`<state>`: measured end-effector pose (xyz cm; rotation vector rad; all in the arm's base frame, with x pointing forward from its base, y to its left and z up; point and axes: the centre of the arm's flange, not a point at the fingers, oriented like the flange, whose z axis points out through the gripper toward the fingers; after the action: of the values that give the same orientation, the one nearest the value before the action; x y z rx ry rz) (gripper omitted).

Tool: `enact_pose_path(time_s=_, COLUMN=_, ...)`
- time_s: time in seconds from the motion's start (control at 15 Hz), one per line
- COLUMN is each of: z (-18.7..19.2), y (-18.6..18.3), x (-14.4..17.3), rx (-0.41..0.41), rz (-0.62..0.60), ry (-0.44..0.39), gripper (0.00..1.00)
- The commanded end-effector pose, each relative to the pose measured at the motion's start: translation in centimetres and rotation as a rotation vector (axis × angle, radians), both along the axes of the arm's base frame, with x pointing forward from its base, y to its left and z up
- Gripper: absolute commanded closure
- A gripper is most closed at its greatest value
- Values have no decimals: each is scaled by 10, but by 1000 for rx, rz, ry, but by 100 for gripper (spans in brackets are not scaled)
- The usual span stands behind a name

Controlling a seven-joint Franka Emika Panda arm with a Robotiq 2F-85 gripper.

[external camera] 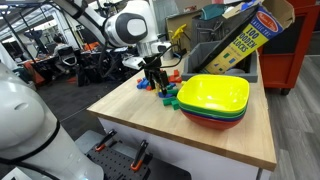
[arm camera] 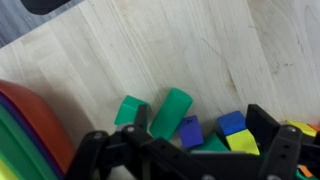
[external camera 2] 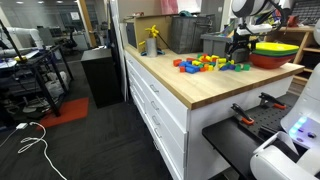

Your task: Pick up the green cylindrical block and move it a little forward on the table, pick up the green square block and move it a little forward on the table

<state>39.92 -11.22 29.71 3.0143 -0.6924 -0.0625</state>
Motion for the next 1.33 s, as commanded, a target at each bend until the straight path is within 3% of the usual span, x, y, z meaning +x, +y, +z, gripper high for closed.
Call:
enact_pose_path(time_s=0.0, z=-19, y=-4, x=6, rx=13, rz=-63, ry=-13, gripper=0)
enact_pose_path(time_s=0.53, z=-48, y=-23, x=8, rx=11, rz=-116, ry=-18, gripper=0)
enact_pose_path(time_s=0.6, z=-51, y=-23, x=7, rx=15, rz=-120, ry=-16, gripper=25)
enact_pose_path(time_s=0.67, z=-53, y=-22, x=7, rx=19, rz=-124, ry=-14, gripper=26)
enact_pose_path(time_s=1.27, z=-52, y=-7, x=7, rx=49, rz=-132, ry=-10, gripper=95)
